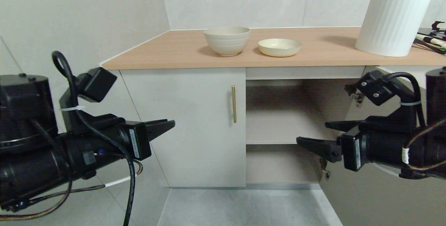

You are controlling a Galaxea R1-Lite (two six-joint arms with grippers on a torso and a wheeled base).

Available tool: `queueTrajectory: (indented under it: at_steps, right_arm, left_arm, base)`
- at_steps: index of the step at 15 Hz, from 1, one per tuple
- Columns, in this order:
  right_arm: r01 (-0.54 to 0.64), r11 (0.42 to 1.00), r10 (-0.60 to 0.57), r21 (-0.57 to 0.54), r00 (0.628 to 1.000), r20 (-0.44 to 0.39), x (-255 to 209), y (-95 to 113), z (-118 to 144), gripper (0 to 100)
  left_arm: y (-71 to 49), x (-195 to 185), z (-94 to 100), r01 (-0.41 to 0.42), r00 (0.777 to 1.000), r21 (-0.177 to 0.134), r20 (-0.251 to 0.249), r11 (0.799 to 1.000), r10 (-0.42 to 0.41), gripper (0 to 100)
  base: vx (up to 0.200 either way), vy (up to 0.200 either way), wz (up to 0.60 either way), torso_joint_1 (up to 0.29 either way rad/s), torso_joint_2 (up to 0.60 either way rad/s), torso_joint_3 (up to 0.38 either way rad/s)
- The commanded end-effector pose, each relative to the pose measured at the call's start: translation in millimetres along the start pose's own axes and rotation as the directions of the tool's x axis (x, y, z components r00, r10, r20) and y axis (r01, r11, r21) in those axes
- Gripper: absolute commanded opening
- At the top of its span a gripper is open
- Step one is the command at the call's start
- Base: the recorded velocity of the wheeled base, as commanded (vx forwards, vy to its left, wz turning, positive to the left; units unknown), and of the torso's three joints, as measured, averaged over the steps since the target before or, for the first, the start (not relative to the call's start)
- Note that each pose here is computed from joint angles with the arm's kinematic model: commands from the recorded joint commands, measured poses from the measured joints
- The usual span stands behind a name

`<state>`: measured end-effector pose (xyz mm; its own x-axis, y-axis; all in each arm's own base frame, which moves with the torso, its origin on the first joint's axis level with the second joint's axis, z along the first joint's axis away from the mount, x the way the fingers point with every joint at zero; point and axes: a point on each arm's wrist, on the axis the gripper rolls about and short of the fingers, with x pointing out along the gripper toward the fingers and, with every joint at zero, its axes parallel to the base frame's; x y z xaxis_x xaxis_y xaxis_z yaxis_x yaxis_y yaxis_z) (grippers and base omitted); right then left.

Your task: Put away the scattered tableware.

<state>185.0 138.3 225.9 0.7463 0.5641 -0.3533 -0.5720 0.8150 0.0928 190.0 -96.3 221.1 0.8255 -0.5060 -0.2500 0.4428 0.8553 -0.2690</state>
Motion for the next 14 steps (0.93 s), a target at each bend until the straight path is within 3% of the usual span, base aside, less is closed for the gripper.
queueTrajectory:
  at_steps: [1,3,6,14]
  right_arm:
    - [0.005,0.997,-0.003,0.073,0.999,-0.035,18.3,0.5,6.0,100]
    - [0.008,0.995,-0.005,0.096,0.999,-0.037,17.8,0.4,5.8,100]
    - [0.024,0.994,-0.020,0.104,0.999,-0.041,18.3,-1.4,4.8,100]
    - [0.047,0.993,-0.044,0.104,0.998,-0.034,15.3,-2.6,4.8,100]
  left_arm:
    - [1.1,-8.7,8.2,0.000,0.999,-0.001,0.045,1.000,0.000,100]
    - [1.8,-4.3,7.4,0.020,0.999,-0.005,0.029,1.000,-0.020,100]
    - [9.3,-1.2,6.4,-0.014,1.000,-0.005,0.023,1.000,0.014,100]
    - [9.5,-1.3,6.9,-0.018,1.000,-0.008,0.019,1.000,0.018,100]
  base:
    - [0.000,0.000,0.00,0.000,0.00,0.000]
    - [0.000,0.000,0.00,0.000,0.00,0.000]
    - [0.000,0.000,0.00,0.000,0.00,0.000]
    - [0.000,0.000,0.00,0.000,0.00,0.000]
